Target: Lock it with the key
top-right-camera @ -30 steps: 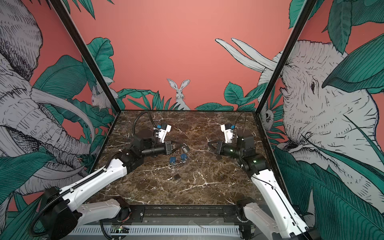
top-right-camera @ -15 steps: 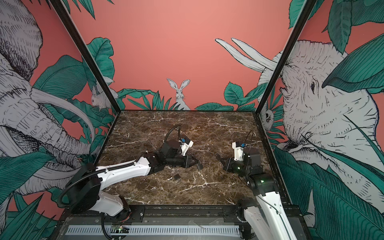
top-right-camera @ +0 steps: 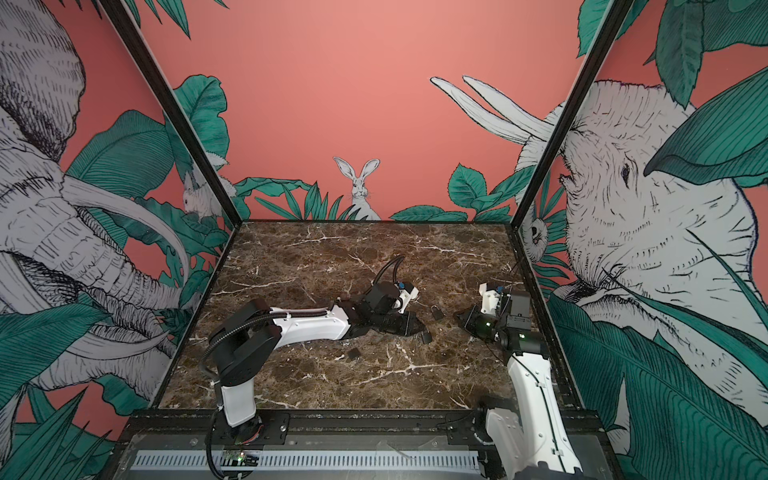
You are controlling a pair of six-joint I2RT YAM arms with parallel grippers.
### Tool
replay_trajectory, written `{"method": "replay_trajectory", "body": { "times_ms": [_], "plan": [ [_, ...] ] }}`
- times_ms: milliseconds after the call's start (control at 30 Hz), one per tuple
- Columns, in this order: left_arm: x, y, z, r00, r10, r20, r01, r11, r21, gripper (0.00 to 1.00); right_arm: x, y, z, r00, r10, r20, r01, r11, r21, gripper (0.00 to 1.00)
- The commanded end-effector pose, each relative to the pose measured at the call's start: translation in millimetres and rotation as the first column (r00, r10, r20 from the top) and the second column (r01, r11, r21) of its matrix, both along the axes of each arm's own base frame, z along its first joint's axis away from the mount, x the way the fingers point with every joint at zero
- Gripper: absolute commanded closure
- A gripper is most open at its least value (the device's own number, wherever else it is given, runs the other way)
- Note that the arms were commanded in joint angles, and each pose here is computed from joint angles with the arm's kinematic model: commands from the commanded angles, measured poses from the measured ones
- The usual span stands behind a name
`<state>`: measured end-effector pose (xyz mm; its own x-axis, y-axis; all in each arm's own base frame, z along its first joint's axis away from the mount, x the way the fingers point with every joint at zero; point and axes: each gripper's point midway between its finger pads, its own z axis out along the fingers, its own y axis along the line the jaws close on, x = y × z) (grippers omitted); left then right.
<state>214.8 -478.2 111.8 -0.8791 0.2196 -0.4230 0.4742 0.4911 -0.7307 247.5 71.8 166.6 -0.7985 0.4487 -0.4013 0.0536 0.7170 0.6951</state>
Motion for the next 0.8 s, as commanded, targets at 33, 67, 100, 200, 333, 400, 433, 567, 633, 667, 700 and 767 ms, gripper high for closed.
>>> {"method": "replay_trajectory", "body": {
  "times_ms": [33,67,100,200,333,400,433,567,633,667,700,767],
  "plan": [
    [3.0,-18.4,5.4,0.999,-0.016,-0.028,0.015,0.999,-0.040,1.00,9.3,5.4,15.9,0.996,0.040,0.081,-0.042,0.999,0.027,1.00],
    [4.4,-21.5,2.3,0.999,-0.012,-0.038,0.011,0.999,-0.042,1.00,10.2,5.7,17.5,0.995,0.043,0.085,-0.046,0.998,0.030,1.00],
    [5.3,-23.9,-1.4,0.999,-0.010,-0.049,0.008,0.999,-0.042,1.00,11.1,5.6,18.7,0.996,0.045,0.084,-0.047,0.998,0.028,1.00],
    [6.7,-29.4,-10.9,0.996,0.003,-0.085,-0.007,0.999,-0.046,1.00,12.1,3.6,18.1,0.996,0.037,0.079,-0.039,0.999,0.018,1.00],
    [6.3,-31.9,-24.6,0.994,0.013,-0.113,-0.017,0.999,-0.032,1.00,9.7,2.8,15.5,0.996,0.039,0.076,-0.040,0.999,0.004,1.00],
    [6.6,-33.9,-30.3,0.993,0.015,-0.121,-0.018,1.000,-0.024,1.00,7.8,2.7,12.3,0.997,0.039,0.072,-0.039,0.999,0.001,1.00],
    [6.4,-34.9,-32.3,0.992,0.016,-0.124,-0.019,1.000,-0.022,1.00,7.1,2.7,10.9,0.997,0.038,0.071,-0.038,0.999,0.001,1.00],
    [5.5,-36.3,-39.9,0.991,0.025,-0.135,-0.026,1.000,-0.010,1.00,3.1,5.2,6.0,0.997,0.044,0.066,-0.045,0.999,0.017,1.00],
    [5.6,-37.4,-42.8,0.990,0.026,-0.138,-0.027,1.000,-0.006,1.00,1.1,5.3,3.8,0.997,0.040,0.062,-0.042,0.999,0.020,1.00],
    [5.5,-37.8,-44.4,0.989,0.026,-0.142,-0.027,1.000,-0.004,1.00,-0.3,5.4,2.9,0.997,0.039,0.060,-0.040,0.999,0.019,1.00],
    [5.1,-38.2,-45.9,0.989,0.025,-0.148,-0.025,1.000,-0.001,1.00,-1.1,5.5,2.7,0.997,0.039,0.061,-0.040,0.999,0.017,1.00],
    [5.7,-39.1,-47.7,0.988,0.027,-0.153,-0.026,1.000,0.006,1.00,-2.8,5.0,2.3,0.997,0.036,0.064,-0.037,0.999,0.015,1.00]
  ]
}}
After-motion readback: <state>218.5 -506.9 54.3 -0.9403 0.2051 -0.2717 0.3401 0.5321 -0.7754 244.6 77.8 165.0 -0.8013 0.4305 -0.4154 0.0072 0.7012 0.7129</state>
